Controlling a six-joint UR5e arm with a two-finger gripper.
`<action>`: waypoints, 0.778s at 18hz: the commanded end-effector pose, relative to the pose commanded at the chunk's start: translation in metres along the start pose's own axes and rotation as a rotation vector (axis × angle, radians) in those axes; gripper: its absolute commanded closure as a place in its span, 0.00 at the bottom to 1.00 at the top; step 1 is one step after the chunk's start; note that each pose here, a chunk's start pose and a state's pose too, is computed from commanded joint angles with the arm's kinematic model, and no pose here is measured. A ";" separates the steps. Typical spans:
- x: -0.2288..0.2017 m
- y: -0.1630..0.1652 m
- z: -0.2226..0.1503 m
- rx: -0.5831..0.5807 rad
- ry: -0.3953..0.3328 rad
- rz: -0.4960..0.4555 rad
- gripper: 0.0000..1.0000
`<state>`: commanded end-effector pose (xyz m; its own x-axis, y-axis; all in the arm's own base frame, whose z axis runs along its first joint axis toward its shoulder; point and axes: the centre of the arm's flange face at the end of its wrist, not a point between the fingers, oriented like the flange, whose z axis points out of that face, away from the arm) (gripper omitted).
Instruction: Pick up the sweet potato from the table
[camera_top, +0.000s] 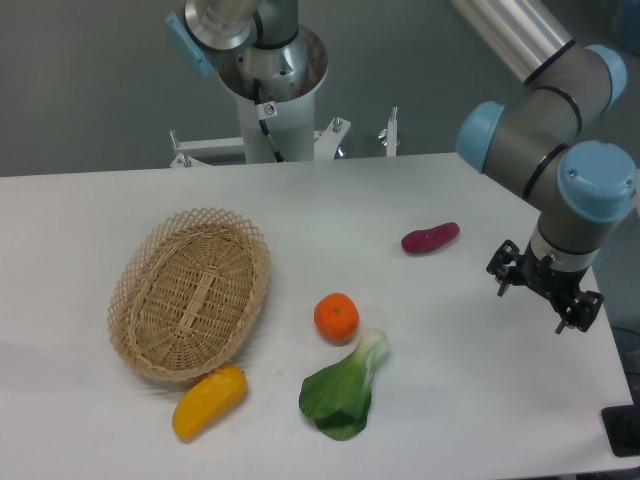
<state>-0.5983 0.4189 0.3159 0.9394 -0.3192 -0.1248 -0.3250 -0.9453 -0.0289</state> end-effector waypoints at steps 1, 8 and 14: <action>0.000 0.000 0.000 0.000 0.000 0.000 0.00; 0.001 -0.002 0.000 -0.001 0.001 -0.012 0.00; 0.004 -0.008 0.003 0.001 -0.017 -0.106 0.00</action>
<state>-0.5925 0.4255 0.3130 0.9665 -0.2166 -0.1375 -0.2245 -0.9735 -0.0440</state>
